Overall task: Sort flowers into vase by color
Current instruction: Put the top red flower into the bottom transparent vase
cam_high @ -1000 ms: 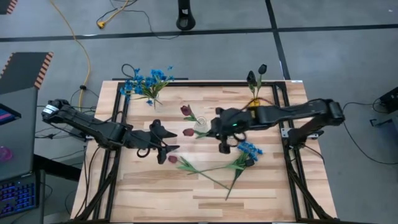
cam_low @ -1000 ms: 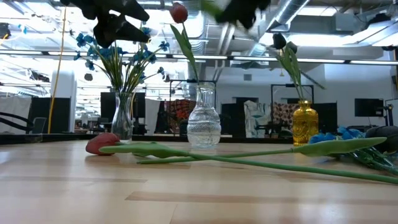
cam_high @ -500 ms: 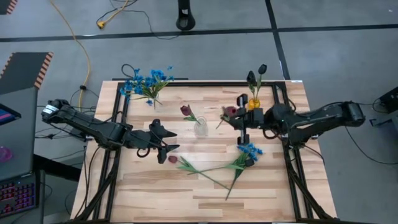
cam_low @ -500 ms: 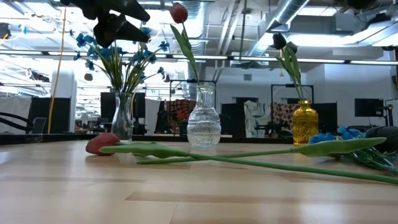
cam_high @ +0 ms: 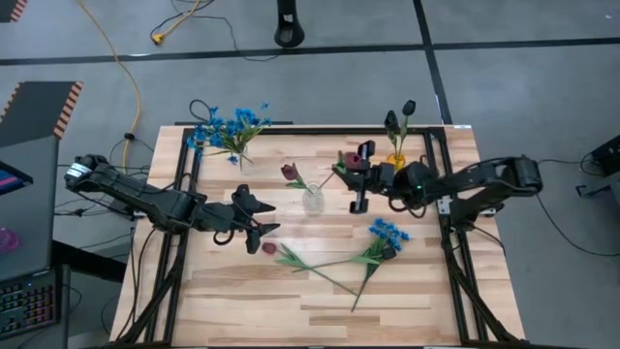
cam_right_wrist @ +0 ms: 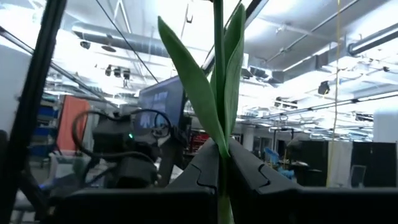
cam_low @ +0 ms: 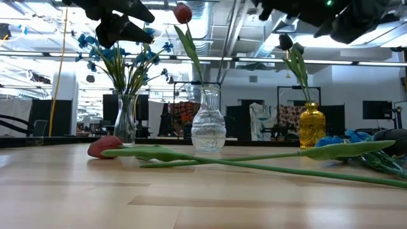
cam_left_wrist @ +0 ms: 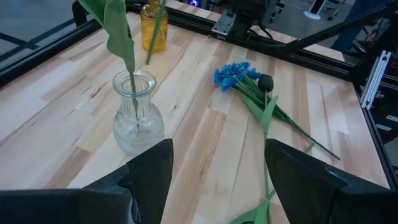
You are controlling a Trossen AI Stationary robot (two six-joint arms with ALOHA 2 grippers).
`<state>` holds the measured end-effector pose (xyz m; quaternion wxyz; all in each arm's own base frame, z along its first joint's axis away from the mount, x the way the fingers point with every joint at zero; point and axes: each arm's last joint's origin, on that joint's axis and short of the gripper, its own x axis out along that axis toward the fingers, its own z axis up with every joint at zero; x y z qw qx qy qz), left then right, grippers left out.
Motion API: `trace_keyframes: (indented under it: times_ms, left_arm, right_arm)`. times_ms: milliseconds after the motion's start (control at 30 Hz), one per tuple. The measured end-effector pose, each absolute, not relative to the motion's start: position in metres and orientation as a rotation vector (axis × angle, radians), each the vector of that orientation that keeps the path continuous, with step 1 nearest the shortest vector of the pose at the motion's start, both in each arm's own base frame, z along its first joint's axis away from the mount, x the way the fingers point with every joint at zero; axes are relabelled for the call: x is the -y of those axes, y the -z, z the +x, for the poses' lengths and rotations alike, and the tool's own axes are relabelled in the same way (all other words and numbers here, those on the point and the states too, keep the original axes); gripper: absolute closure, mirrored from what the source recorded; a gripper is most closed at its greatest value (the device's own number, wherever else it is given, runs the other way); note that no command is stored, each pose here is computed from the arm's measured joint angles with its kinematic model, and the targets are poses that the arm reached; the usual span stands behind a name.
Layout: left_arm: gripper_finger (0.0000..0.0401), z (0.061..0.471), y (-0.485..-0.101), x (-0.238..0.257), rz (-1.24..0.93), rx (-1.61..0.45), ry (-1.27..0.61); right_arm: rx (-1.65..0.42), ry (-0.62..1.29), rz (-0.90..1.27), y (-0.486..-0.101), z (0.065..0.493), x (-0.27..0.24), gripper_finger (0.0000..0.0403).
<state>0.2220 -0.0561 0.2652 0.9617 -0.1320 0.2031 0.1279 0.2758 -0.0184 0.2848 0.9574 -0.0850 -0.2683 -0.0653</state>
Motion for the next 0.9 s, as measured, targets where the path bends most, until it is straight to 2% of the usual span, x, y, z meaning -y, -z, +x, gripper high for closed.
trace_keyframes:
  times_ms: [567, 900]
  left_arm:
    - [0.0159, 0.222, -0.265, 0.056, -0.266, -0.411, -0.266]
    - [0.0159, 0.222, -0.265, 0.056, -0.265, -0.412, -0.266]
  right_arm:
    - [0.478, 0.168, -0.116, -0.247, 0.297, 0.037, 0.0352]
    - [0.388, 0.167, -0.128, -0.238, 0.302, 0.037, 0.035]
